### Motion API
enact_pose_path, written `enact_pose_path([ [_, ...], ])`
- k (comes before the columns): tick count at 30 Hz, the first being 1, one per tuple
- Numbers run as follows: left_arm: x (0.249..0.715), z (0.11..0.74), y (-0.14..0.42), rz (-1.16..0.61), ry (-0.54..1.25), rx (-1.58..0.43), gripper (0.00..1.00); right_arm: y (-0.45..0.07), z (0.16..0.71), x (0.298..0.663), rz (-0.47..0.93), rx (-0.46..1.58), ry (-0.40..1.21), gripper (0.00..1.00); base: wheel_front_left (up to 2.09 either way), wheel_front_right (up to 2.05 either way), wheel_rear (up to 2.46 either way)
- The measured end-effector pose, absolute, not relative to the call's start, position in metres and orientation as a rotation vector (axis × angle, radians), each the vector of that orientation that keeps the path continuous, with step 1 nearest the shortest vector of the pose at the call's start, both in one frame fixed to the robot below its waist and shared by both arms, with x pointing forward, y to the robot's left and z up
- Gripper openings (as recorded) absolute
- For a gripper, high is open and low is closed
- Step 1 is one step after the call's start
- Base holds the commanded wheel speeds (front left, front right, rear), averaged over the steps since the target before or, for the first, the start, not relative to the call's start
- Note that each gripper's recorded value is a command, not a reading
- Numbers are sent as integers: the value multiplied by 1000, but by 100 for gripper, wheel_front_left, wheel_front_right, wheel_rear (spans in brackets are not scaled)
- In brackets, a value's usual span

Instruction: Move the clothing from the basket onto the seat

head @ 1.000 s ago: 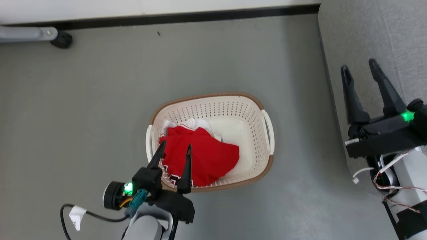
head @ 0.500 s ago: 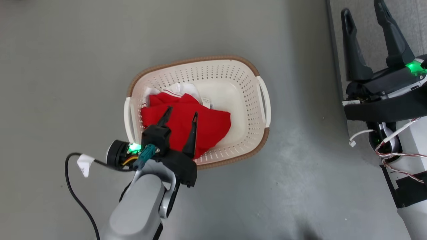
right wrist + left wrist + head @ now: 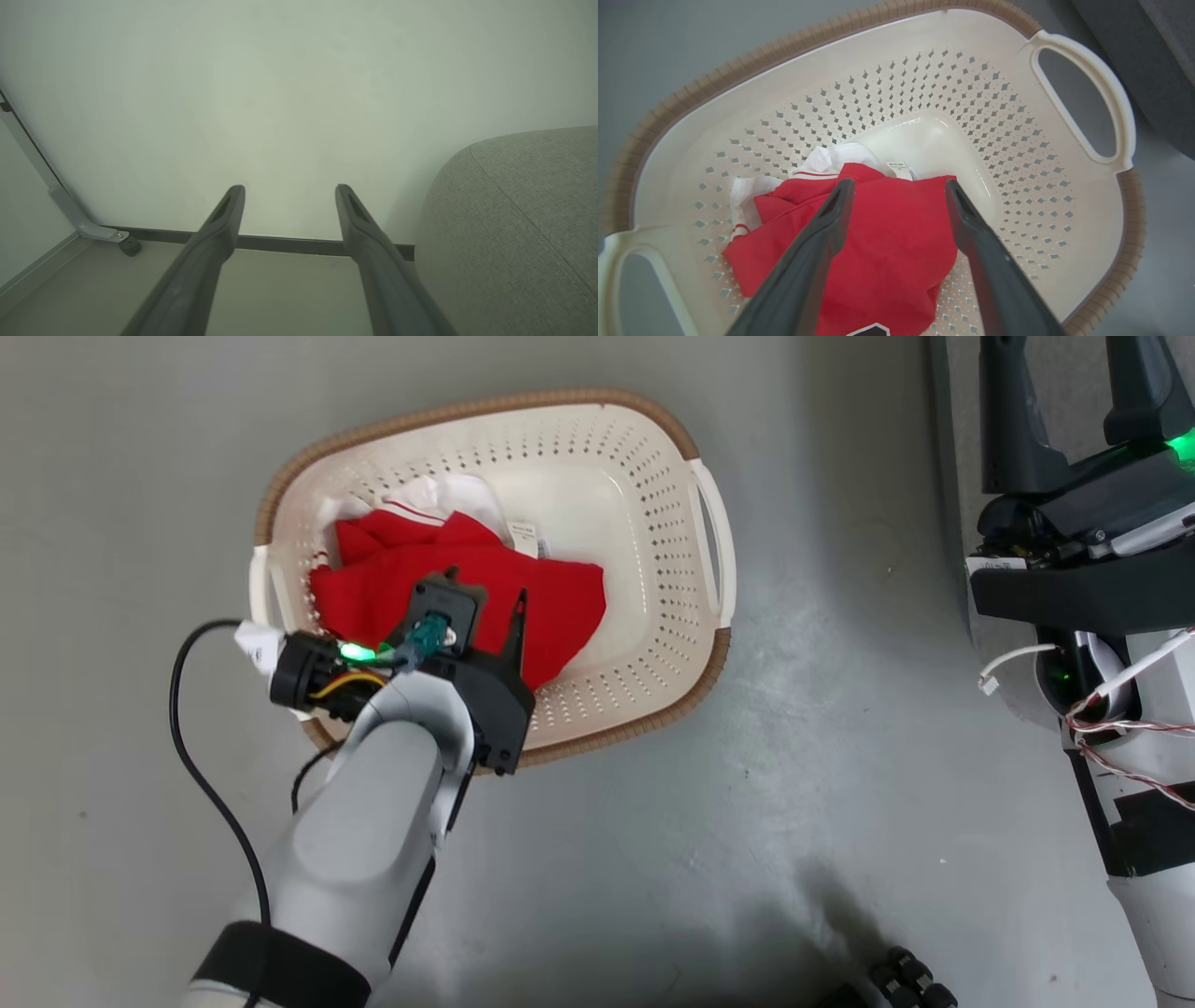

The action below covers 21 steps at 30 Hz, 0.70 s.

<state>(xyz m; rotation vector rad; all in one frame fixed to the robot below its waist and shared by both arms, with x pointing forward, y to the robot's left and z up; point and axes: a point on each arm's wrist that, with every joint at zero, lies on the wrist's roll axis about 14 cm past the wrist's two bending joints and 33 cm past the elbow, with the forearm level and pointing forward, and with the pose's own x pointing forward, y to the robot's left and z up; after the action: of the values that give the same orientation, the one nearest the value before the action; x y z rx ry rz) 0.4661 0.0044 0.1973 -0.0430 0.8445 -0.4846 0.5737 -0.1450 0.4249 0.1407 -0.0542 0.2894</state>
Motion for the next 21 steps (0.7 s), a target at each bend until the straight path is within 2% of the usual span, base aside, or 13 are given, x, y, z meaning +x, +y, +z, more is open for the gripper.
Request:
enact_pose_path([
  [13,457,129,-2,-566,1053,140,100,-145,400,585,297,145,-46,100,0,0,0],
  [21,449,96,14,-565,1139,227,100,-141,382,587,313,148,-27,100,0,0,0],
])
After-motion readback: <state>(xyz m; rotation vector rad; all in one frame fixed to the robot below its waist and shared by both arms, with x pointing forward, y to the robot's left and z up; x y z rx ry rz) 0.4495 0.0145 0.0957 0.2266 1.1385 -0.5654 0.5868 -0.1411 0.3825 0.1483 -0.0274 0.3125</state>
